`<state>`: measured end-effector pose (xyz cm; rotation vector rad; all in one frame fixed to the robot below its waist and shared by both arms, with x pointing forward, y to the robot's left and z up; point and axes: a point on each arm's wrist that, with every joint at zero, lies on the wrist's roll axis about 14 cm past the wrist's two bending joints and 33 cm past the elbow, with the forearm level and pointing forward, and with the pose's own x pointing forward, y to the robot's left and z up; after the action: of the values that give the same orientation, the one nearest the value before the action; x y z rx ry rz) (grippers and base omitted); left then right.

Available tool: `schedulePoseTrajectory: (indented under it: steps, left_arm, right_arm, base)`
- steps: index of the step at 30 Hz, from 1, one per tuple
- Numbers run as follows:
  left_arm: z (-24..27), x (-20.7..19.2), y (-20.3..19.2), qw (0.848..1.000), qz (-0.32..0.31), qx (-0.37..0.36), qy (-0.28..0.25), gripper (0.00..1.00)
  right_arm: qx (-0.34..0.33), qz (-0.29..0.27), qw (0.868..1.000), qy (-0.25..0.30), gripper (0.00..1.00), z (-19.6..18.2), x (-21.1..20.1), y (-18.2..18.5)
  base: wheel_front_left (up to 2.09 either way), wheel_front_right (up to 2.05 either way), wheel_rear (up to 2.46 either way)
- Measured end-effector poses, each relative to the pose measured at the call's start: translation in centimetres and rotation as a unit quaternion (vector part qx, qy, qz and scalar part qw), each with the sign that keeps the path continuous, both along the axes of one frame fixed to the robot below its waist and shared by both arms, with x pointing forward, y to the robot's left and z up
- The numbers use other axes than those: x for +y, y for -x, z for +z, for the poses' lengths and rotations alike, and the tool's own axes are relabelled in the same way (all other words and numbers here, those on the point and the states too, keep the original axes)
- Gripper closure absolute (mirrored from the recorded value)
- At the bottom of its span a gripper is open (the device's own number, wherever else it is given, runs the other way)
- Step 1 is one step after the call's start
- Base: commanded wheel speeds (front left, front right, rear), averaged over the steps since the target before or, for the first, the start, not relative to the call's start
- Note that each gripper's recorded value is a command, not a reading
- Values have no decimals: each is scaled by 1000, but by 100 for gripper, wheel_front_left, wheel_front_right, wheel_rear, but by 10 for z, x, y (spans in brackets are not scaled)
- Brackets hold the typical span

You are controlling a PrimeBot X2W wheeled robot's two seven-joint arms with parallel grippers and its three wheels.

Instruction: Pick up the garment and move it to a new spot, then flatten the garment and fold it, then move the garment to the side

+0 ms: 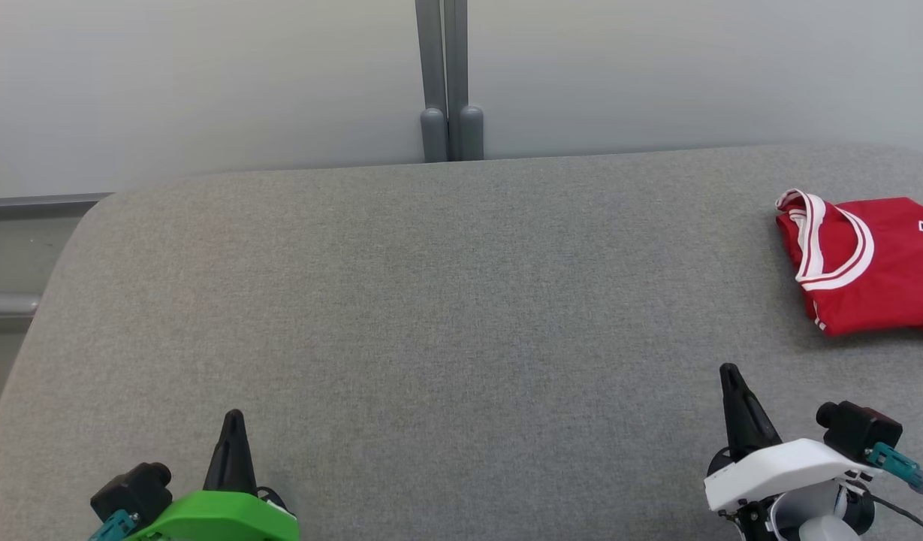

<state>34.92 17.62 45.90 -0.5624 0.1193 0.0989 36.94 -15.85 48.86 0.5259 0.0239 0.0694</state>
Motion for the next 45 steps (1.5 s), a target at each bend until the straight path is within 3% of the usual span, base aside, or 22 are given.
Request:
schedulePoseTrajectory:
  steps: [18,45]
  left_arm:
    - [4,8,-8,992,17,2,125,100]
    - [14,14,-20,963,24,-12,269,100]
  right_arm:
    - [20,-23,992,-126,100,0,-13,-5]
    - [32,-39,960,-275,100,3,-25,-10]
  base:
    - [0,0,0]
    - [0,0,0]
